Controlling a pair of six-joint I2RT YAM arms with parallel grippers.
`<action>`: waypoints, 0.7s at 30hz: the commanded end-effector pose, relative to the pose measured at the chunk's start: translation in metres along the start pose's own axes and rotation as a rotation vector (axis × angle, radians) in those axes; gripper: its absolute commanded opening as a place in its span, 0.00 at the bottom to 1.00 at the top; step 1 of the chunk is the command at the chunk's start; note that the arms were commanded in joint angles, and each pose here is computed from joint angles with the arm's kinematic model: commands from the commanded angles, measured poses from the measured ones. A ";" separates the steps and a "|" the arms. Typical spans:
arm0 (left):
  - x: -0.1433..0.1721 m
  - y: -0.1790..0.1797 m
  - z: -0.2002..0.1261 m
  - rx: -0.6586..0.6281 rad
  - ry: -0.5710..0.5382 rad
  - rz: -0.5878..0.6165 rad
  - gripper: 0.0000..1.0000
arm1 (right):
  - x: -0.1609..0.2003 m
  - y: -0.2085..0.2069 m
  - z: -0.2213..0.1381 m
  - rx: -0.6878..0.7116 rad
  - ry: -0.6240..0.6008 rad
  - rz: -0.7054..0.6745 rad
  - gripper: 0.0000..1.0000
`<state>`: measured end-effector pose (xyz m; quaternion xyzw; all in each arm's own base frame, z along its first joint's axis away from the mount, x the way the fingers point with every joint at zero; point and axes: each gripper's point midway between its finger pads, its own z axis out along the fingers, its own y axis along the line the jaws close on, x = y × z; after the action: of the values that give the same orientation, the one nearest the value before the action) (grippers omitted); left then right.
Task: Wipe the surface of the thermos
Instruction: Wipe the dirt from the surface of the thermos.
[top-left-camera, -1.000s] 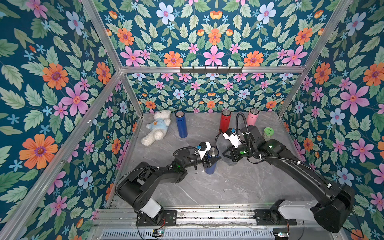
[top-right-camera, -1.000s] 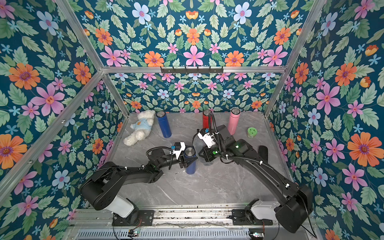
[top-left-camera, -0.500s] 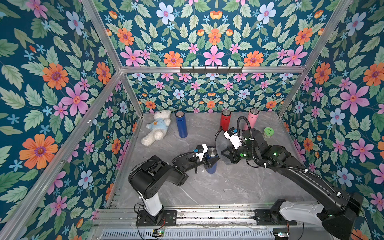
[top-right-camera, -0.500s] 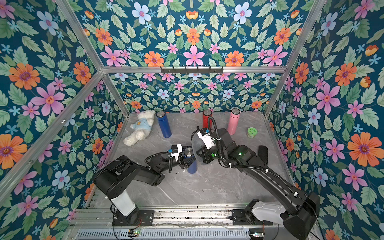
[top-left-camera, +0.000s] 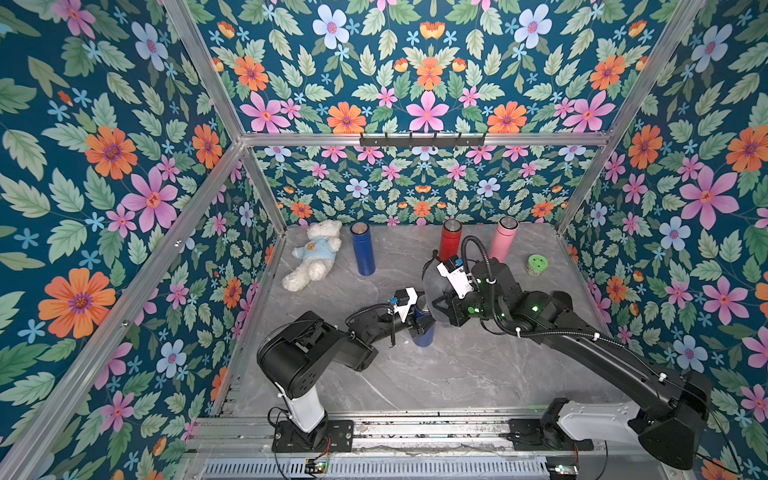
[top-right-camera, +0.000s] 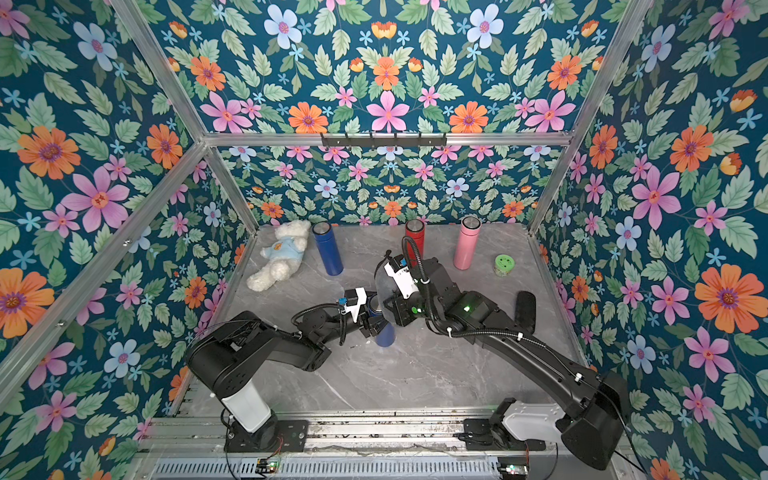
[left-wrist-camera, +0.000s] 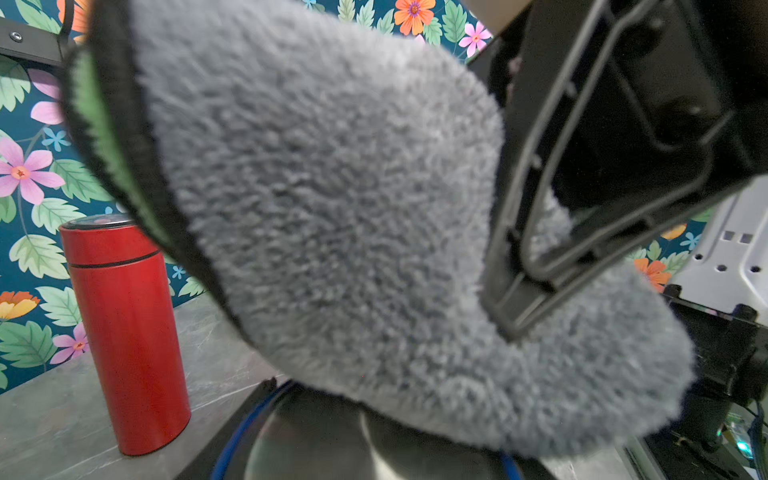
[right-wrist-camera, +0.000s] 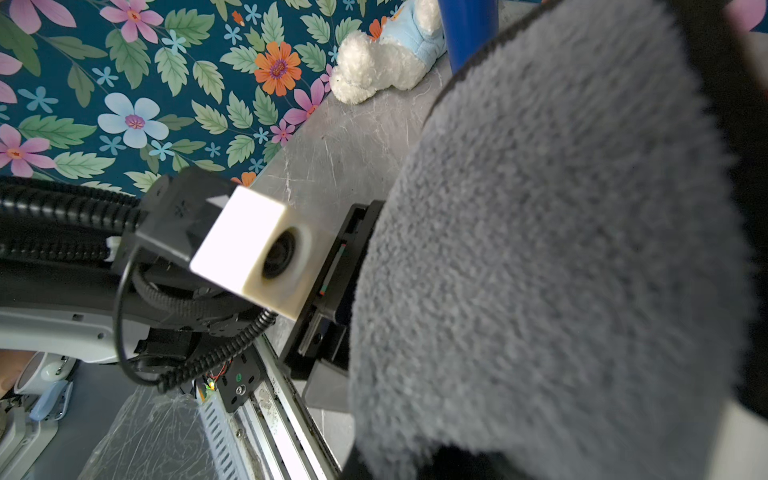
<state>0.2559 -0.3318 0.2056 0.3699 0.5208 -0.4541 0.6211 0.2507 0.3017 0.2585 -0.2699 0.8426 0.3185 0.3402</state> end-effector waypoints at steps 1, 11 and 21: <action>0.047 -0.002 -0.003 0.008 0.175 -0.048 0.00 | -0.007 -0.001 0.014 0.000 -0.016 -0.004 0.00; 0.049 -0.001 -0.004 0.005 0.177 -0.051 0.00 | 0.005 -0.029 0.065 0.087 0.055 0.011 0.00; 0.048 -0.003 -0.002 0.021 0.169 -0.059 0.00 | 0.074 -0.030 0.026 0.115 0.140 0.090 0.00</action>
<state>0.2516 -0.3359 0.2060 0.3850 0.5085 -0.4568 0.6201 0.2703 0.3189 0.2464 -0.2444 0.8181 0.3299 0.4027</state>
